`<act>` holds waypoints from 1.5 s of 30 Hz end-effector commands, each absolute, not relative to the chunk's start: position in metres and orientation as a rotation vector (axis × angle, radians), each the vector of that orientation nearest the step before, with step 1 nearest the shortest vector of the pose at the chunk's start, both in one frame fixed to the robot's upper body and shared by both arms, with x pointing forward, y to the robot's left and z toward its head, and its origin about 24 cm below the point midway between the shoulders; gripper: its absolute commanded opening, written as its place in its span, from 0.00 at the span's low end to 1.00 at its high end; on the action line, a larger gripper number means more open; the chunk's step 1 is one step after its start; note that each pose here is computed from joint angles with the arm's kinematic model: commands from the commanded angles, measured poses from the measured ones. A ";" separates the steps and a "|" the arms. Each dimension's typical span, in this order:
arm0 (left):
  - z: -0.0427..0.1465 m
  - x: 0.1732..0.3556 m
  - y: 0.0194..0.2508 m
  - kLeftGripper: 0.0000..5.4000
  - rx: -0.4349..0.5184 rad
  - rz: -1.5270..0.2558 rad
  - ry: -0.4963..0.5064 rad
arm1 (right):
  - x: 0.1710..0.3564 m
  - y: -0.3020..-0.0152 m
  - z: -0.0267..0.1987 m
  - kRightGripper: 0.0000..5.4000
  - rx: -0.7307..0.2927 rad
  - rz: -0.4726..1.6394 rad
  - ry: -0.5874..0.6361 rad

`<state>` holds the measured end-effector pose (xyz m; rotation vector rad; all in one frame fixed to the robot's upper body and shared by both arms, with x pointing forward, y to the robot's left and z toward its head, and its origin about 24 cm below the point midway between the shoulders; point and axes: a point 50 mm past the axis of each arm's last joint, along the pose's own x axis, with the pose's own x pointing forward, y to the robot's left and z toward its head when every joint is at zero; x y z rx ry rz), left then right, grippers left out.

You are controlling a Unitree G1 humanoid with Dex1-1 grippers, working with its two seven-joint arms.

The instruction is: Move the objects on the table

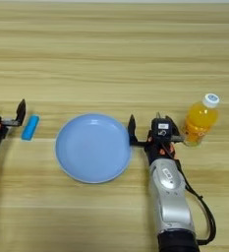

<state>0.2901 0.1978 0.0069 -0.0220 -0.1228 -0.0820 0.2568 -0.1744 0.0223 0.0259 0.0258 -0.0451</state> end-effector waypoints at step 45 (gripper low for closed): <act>-0.028 0.261 0.159 1.00 -0.037 -0.209 0.056 | 0.259 -0.176 0.024 1.00 0.040 -0.049 0.024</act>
